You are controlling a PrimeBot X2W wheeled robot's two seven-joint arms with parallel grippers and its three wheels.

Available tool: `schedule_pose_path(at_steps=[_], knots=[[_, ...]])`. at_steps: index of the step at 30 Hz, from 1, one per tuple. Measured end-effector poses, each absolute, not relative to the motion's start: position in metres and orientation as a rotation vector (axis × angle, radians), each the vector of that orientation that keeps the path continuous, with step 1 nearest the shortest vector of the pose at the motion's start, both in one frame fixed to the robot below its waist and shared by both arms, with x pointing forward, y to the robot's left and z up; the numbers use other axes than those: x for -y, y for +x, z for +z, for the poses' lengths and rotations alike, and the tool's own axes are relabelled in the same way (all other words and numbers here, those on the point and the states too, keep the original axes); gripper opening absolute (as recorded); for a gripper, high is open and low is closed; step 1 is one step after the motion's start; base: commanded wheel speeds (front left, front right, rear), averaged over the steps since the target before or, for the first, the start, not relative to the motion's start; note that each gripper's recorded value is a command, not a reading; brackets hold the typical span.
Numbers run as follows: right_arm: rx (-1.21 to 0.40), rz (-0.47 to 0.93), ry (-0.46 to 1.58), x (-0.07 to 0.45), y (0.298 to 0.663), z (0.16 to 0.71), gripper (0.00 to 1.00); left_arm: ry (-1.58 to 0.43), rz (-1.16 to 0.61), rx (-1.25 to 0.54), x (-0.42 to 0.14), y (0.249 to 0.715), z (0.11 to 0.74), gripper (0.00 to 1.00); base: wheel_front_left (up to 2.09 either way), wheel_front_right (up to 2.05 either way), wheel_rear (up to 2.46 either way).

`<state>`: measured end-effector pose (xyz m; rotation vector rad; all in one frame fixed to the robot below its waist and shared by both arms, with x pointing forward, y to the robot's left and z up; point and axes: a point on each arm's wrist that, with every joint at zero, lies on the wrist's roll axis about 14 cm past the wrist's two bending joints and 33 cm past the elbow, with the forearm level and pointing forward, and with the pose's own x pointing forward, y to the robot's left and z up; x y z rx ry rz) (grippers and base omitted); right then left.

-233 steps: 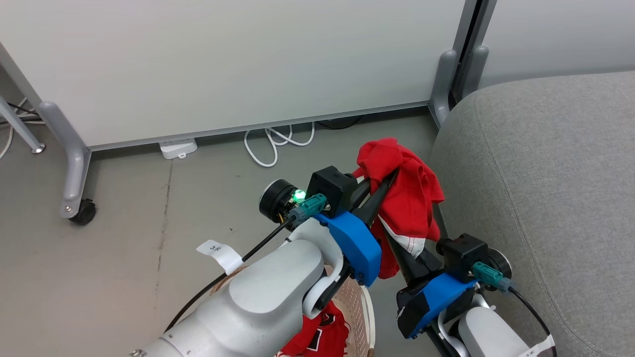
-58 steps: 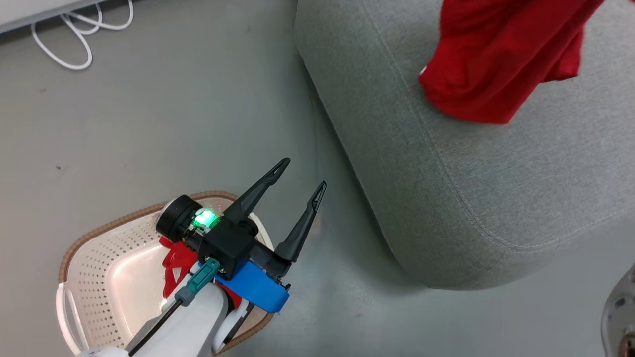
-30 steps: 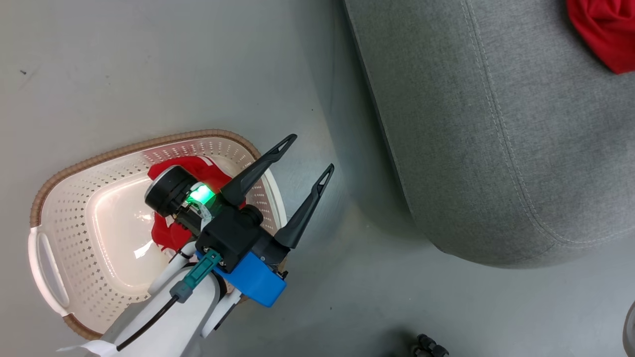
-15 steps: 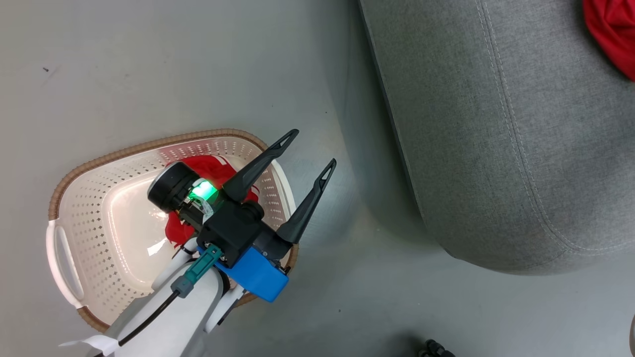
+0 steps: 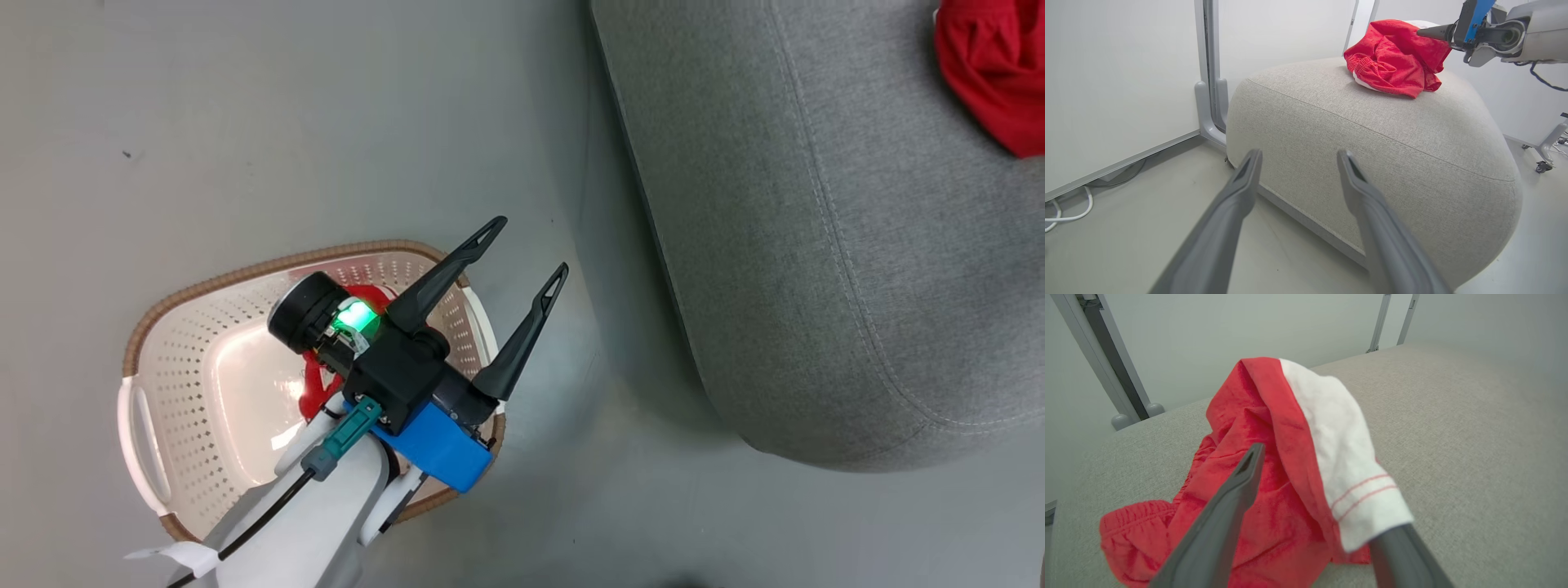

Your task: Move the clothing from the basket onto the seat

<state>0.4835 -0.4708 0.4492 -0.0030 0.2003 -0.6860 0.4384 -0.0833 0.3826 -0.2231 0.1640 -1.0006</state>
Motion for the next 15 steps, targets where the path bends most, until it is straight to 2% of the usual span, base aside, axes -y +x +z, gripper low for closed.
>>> schedule_pose_path(at_steps=[15], knots=[[-0.164, -0.635, 0.029, 0.447, 0.439, 0.466, 1.00, -0.234, -0.929, -0.093, 0.076, 0.429, 0.437, 1.00, 0.00, 0.00, 0.00]])
